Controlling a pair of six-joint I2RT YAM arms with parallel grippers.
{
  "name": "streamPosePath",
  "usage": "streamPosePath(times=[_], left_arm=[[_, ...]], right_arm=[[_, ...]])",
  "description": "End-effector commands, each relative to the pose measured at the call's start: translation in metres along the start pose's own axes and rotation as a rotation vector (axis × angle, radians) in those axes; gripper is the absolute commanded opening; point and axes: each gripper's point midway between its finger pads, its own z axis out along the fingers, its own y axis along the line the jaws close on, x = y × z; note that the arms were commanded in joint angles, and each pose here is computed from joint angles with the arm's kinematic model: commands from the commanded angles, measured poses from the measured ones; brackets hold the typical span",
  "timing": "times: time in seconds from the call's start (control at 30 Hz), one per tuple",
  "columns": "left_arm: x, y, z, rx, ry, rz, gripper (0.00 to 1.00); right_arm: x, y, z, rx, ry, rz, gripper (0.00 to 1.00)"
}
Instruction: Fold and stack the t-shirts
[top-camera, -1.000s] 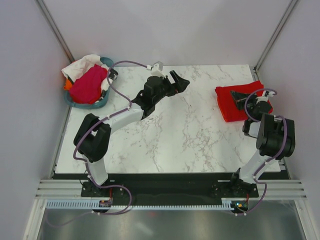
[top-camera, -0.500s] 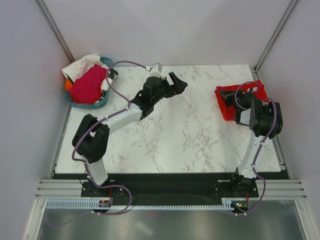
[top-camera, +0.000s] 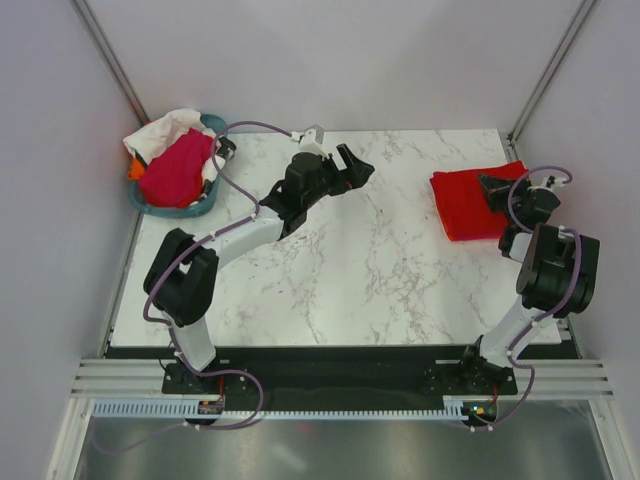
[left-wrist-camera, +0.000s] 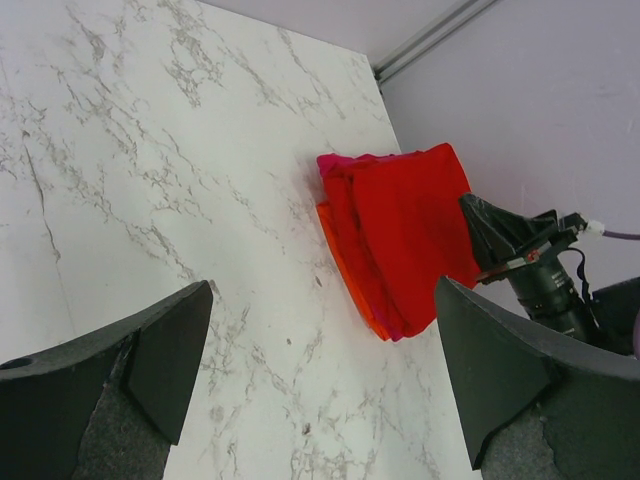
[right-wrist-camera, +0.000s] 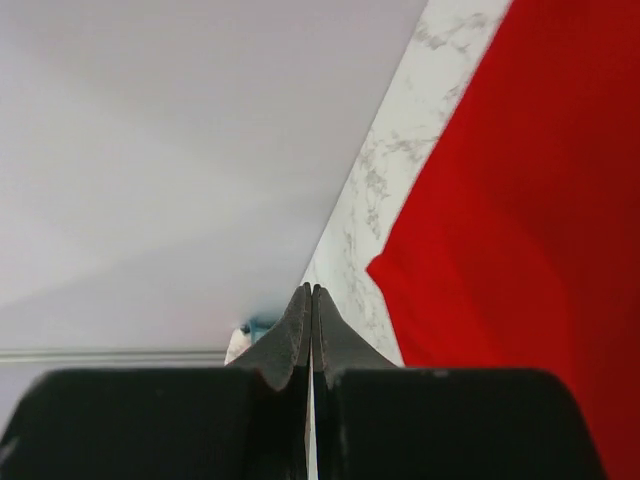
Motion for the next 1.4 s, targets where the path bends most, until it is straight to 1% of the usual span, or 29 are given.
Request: streamPosePath(times=[0.0, 0.03, 0.07, 0.13, 0.17, 0.27, 0.4, 0.43, 0.5, 0.53, 0.67, 0.8, 0.87, 0.9, 0.93, 0.97, 1.0, 1.03, 1.1, 1.17, 1.23, 1.27, 1.3, 1.37], left_arm=[[-0.019, -0.017, -0.010, 0.044, -0.036, 0.008, 1.00], [-0.019, -0.016, -0.010, 0.043, -0.035, 0.006, 1.00], [-0.019, -0.016, -0.010, 0.043, -0.035, 0.003, 1.00], [-0.020, -0.017, -0.010, 0.044, -0.036, 0.004, 1.00], [-0.020, -0.018, -0.011, 0.045, -0.037, 0.006, 1.00], [-0.024, -0.020, -0.014, 0.047, -0.041, 0.018, 1.00], [-0.026, -0.019, -0.016, 0.038, -0.043, 0.041, 1.00], [-0.027, -0.018, -0.017, 0.036, -0.045, 0.045, 1.00], [-0.026, -0.019, -0.017, 0.035, -0.044, 0.049, 1.00], [-0.025, -0.019, -0.016, 0.036, -0.041, 0.049, 1.00], [-0.027, -0.021, -0.015, 0.045, -0.041, 0.049, 1.00], [-0.028, -0.022, -0.014, 0.046, -0.042, 0.047, 1.00], [-0.027, -0.022, -0.013, 0.047, -0.041, 0.047, 1.00], [-0.026, -0.020, -0.012, 0.043, -0.039, 0.047, 1.00], [-0.026, -0.020, -0.012, 0.043, -0.039, 0.046, 1.00], [-0.026, -0.020, -0.011, 0.043, -0.039, 0.046, 1.00], [-0.026, -0.020, -0.011, 0.042, -0.038, 0.044, 1.00], [-0.026, -0.020, -0.011, 0.041, -0.037, 0.043, 1.00], [-0.024, -0.023, -0.012, 0.057, -0.022, 0.045, 1.00], [-0.025, -0.025, -0.013, 0.057, -0.025, 0.048, 1.00], [-0.027, -0.023, -0.014, 0.049, -0.030, 0.051, 1.00], [-0.029, -0.025, -0.016, 0.052, -0.033, 0.049, 1.00], [-0.028, -0.025, -0.016, 0.052, -0.033, 0.051, 1.00], [-0.031, -0.027, -0.017, 0.056, -0.038, 0.049, 1.00]], right_arm=[[0.001, -0.017, -0.018, 0.021, -0.002, -0.012, 0.00], [0.002, -0.025, -0.019, 0.033, -0.003, -0.011, 0.00], [0.008, -0.045, -0.019, 0.072, 0.011, 0.010, 0.00], [0.008, -0.054, -0.017, 0.055, 0.000, 0.021, 0.00], [0.013, -0.075, -0.015, 0.087, 0.007, 0.043, 0.00], [0.014, -0.099, -0.007, 0.117, 0.014, 0.075, 0.00], [0.003, -0.088, -0.009, 0.070, -0.006, 0.086, 0.00], [-0.002, -0.075, -0.010, 0.049, -0.014, 0.072, 0.00], [-0.013, -0.064, -0.014, 0.040, -0.030, 0.068, 0.00], [-0.019, -0.049, -0.017, 0.016, -0.038, 0.055, 0.00], [-0.046, -0.027, -0.026, 0.004, -0.086, 0.032, 0.00], [-0.068, -0.032, -0.037, 0.025, -0.142, 0.046, 0.00], [-0.068, -0.050, -0.036, 0.038, -0.144, 0.088, 0.00], [-0.070, -0.048, -0.036, 0.001, -0.156, 0.108, 0.00], [-0.065, -0.068, -0.032, 0.019, -0.151, 0.148, 0.00], [-0.064, -0.074, -0.031, 0.008, -0.152, 0.177, 0.00], [-0.067, -0.066, -0.030, -0.058, -0.161, 0.192, 0.00], [-0.063, -0.083, -0.027, -0.050, -0.155, 0.235, 0.00], [-0.062, -0.088, -0.026, -0.061, -0.157, 0.254, 0.00], [-0.061, -0.093, -0.026, -0.036, -0.159, 0.259, 0.00], [-0.066, -0.083, -0.026, -0.022, -0.163, 0.190, 0.00], [-0.064, -0.089, -0.027, 0.033, -0.157, 0.193, 0.00], [-0.070, -0.070, -0.029, 0.014, -0.168, 0.153, 0.00], [-0.072, -0.059, -0.030, 0.031, -0.173, 0.120, 0.00]])
